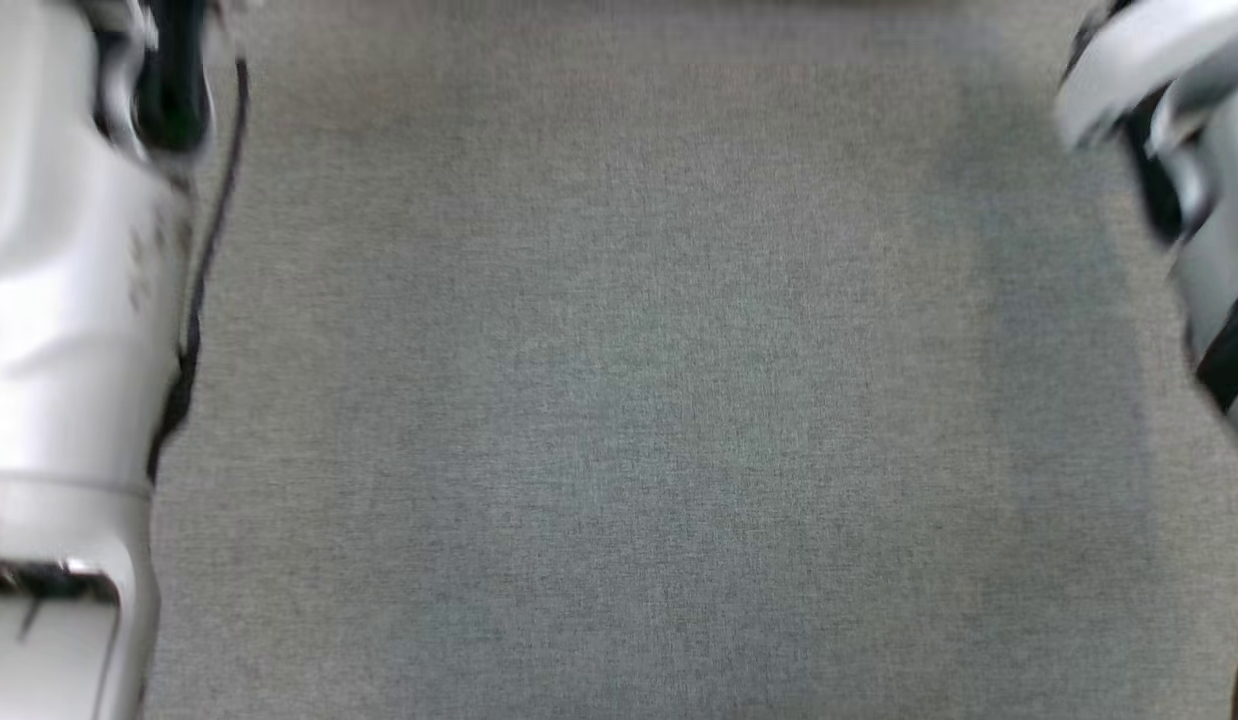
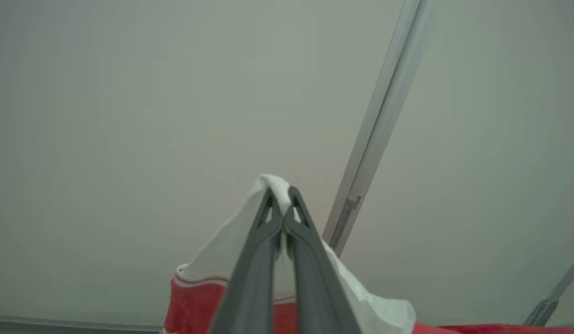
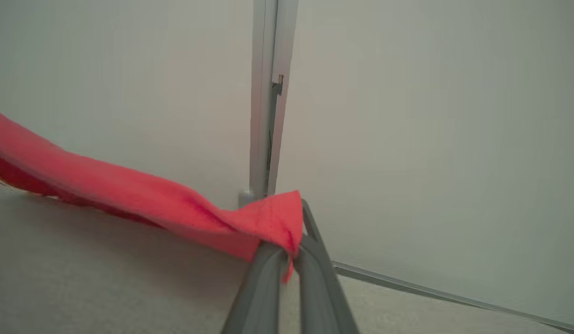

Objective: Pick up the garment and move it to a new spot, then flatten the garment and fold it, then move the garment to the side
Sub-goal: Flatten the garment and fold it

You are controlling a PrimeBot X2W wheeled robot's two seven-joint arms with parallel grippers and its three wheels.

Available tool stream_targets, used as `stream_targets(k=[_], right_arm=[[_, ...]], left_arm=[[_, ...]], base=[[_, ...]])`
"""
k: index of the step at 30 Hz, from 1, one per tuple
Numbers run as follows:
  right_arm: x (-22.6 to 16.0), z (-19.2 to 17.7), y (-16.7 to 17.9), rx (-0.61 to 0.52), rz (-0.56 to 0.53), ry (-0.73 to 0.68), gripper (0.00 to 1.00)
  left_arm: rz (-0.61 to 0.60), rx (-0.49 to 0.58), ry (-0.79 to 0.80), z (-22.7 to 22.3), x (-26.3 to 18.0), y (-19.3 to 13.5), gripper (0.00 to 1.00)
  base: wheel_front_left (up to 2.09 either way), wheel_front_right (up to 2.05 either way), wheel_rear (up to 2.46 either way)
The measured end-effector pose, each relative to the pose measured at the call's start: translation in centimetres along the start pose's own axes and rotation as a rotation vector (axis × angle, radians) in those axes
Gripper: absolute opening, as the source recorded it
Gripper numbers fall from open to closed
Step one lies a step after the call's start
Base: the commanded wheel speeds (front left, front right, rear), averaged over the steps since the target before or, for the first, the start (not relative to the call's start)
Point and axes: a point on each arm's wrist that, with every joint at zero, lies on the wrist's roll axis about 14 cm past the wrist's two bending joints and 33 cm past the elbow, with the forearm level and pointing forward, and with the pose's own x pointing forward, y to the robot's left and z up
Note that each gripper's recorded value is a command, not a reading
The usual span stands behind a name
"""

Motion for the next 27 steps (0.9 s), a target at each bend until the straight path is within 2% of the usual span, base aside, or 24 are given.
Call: stream_targets(k=[5,9,12,16,21,24,27], right_arm=[[-4.3,-4.9,3.0,-0.015,0.062,0.153,0.00],[-8.3,-7.7,4.3,-0.036,0.091,0.268,0.00],[-11.5,-9.4,5.0,-0.008,0.094,0.355,0.00],[-14.7,-10.2,5.2,0.006,0.097,0.420,0.00],[-17.5,-10.3,4.8,0.021,0.093,0.459,0.00],[-19.2,-10.8,4.9,0.020,0.109,0.500,0.00],[-20.0,-10.7,4.9,0.015,0.127,0.514,0.00]], left_arm=[[0.064,0.055,0.161,-4.3,-6.3,2.6,0.00],[0.053,0.106,0.275,-6.7,-11.6,2.7,0.00],[0.050,0.121,0.339,-7.6,-15.3,2.8,0.00],[0.003,0.156,0.437,-8.5,-19.3,1.9,0.00],[-0.074,0.269,0.528,-8.7,-23.3,1.9,0.00],[-0.131,0.296,0.653,-10.2,-26.8,1.1,0.00],[-0.160,0.280,0.745,-10.8,-29.3,0.6,0.00]], base=[[0.00,0.00,0.00],[0.00,0.00,0.00],[0.00,0.00,0.00],[0.00,0.00,0.00],[0.00,0.00,0.00],[0.00,0.00,0.00],[0.00,0.00,0.00]])
